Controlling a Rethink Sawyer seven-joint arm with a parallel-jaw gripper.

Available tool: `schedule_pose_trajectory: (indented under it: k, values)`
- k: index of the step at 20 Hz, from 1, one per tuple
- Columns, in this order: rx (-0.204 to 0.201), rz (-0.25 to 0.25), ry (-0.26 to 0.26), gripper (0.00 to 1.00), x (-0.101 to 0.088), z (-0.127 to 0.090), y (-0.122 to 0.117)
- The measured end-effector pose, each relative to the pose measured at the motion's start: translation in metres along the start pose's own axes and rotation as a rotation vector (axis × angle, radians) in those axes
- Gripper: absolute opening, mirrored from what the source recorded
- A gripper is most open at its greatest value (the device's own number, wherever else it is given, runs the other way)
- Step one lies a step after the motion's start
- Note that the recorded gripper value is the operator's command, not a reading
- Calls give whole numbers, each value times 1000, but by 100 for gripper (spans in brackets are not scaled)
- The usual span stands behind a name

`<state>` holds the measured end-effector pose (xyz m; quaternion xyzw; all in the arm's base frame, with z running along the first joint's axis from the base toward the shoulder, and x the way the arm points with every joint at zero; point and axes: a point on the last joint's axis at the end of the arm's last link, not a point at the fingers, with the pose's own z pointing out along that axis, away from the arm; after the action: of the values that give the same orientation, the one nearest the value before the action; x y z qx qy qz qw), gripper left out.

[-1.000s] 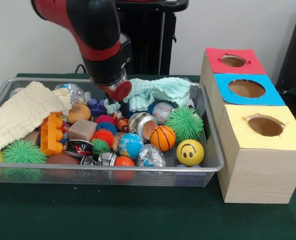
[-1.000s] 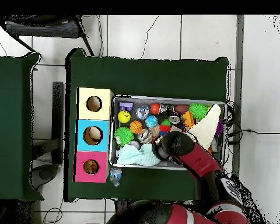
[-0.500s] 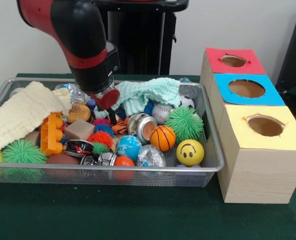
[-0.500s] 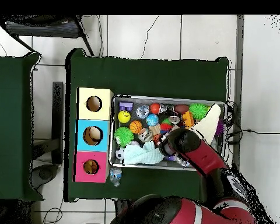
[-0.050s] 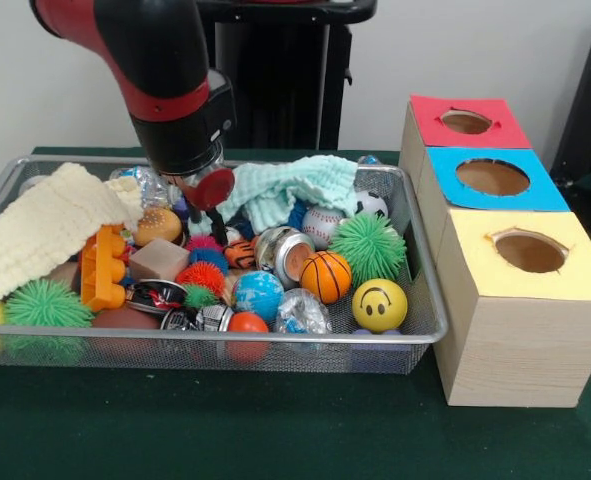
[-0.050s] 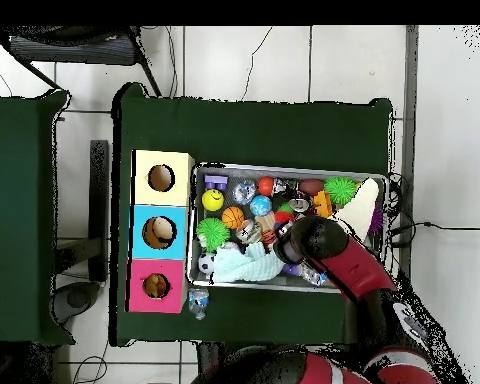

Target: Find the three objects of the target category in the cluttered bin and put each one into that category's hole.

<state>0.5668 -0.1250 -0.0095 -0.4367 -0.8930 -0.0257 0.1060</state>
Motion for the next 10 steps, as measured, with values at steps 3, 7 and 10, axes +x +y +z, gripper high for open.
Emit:
schedule_pose_trajectory:
  k: [3, 7, 10]
  values:
    - [-12, 0, -10, 100, 0, -11, 7]
    - [-27, -9, -15, 100, 5, -32, 21]
    - [-36, -11, -20, 100, 7, -39, 26]
